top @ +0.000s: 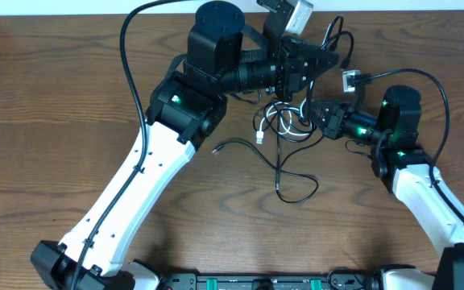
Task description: Untangle cables
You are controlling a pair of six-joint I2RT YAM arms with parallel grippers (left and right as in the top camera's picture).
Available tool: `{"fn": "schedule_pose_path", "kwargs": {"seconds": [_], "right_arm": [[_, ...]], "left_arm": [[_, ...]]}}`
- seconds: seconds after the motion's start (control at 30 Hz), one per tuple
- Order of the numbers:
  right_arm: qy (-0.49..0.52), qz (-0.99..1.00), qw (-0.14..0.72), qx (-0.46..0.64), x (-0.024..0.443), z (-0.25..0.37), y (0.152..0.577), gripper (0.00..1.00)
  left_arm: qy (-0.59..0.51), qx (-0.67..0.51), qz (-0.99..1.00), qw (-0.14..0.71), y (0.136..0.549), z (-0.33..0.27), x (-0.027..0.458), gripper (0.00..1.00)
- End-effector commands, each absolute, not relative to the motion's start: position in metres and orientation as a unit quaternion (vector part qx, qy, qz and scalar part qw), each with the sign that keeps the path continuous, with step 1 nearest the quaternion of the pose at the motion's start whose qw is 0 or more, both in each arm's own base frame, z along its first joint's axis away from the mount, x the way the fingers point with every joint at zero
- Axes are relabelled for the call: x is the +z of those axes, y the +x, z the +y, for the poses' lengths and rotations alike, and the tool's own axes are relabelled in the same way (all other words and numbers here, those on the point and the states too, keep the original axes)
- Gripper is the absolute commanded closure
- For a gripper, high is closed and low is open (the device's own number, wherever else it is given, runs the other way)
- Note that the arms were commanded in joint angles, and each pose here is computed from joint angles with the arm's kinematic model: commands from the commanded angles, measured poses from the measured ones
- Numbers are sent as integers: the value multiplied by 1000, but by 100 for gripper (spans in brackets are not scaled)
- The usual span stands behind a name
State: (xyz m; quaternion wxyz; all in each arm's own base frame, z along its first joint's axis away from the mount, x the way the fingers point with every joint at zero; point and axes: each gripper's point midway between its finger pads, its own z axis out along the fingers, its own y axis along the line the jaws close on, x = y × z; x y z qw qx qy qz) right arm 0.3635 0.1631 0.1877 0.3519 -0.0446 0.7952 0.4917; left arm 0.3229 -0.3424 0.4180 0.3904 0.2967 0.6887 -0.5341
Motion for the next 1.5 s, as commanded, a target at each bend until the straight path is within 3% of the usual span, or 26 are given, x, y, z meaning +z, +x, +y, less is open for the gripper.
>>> {"fn": "schedule_pose_path", "kwargs": {"seconds": [0.0, 0.5, 0.77, 0.97, 1.47], "right_arm": [[-40, 804, 348, 481, 174, 160, 369, 99], [147, 860, 283, 398, 116, 68, 369, 99], [180, 863, 271, 387, 107, 47, 363, 99], [180, 863, 271, 387, 107, 47, 363, 99], [182, 857, 268, 401, 111, 50, 363, 99]], "left_arm": [[305, -538, 682, 391, 320, -343, 421, 92], [240, -489, 768, 338, 349, -291, 371, 93], [53, -339, 893, 292, 392, -174, 298, 92], [-65, -191, 943, 263, 393, -86, 257, 92], [-82, -178, 951, 241, 384, -74, 249, 92]]}}
